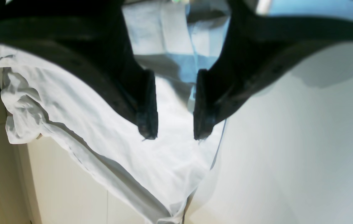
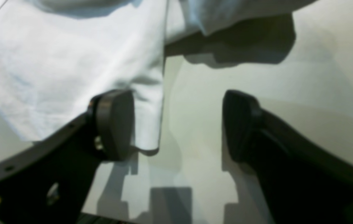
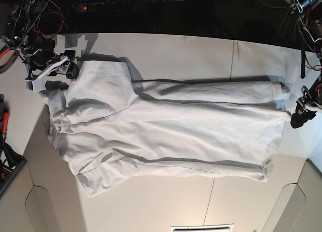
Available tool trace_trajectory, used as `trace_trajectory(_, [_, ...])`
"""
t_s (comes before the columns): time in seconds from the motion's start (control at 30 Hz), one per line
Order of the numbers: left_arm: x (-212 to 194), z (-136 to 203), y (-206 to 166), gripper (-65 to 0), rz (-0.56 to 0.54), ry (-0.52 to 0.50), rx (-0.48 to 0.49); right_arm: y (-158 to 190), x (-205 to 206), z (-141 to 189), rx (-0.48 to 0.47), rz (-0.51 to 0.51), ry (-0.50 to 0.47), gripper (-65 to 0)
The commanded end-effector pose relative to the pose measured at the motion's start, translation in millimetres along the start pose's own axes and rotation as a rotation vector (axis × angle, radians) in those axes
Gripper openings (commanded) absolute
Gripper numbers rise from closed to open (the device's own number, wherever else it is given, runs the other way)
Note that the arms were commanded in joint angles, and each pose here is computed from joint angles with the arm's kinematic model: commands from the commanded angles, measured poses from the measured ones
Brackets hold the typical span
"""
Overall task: Layout the t-shirt on the table in an organized manner, then fold the t-shirt properly
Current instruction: 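Grasp the hem corner with the right gripper and lift it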
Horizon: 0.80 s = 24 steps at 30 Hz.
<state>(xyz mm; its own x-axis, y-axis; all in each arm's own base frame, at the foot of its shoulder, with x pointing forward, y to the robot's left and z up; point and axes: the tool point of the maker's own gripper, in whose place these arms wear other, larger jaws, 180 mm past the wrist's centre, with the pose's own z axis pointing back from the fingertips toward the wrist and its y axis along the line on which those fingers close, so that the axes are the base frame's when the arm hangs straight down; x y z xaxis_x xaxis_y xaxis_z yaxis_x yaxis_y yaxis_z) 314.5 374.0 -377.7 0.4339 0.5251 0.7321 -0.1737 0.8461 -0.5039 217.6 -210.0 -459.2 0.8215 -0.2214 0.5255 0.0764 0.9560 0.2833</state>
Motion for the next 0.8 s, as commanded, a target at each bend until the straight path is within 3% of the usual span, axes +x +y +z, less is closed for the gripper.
trace_trajectory(0.0, [25,3,-5,-42.0,-0.026,-0.058,-0.022,0,-8,1,0.008,0.000,0.042,-20.5])
trace_trajectory(0.2, [25,3,-5,-42.0,-0.026,-0.058,-0.022,20,-11,2,0.113,-0.033,0.062,-20.5])
trace_trajectory(0.33, [25,3,-5,-42.0,-0.026,-0.058,-0.022,24,-9,3,0.133,-0.043,0.051,-22.3])
trace_trajectory(0.4, [25,3,-5,-42.0,-0.026,-0.058,-0.022,26,-8,3,0.147,-0.045,0.046,-32.3])
trace_trajectory(0.5, [25,3,-5,-42.0,-0.026,-0.058,-0.022,35,-7,4,0.195,-0.083,0.046,-60.0])
trace_trajectory(0.53, [25,3,-5,-42.0,-0.026,-0.058,-0.022,38,-6,5,0.216,-0.099,0.043,-65.0])
trace_trajectory(0.77, [25,3,-5,-42.0,-0.025,-0.059,-0.022,65,22,11,0.369,-0.164,-0.046,-65.0])
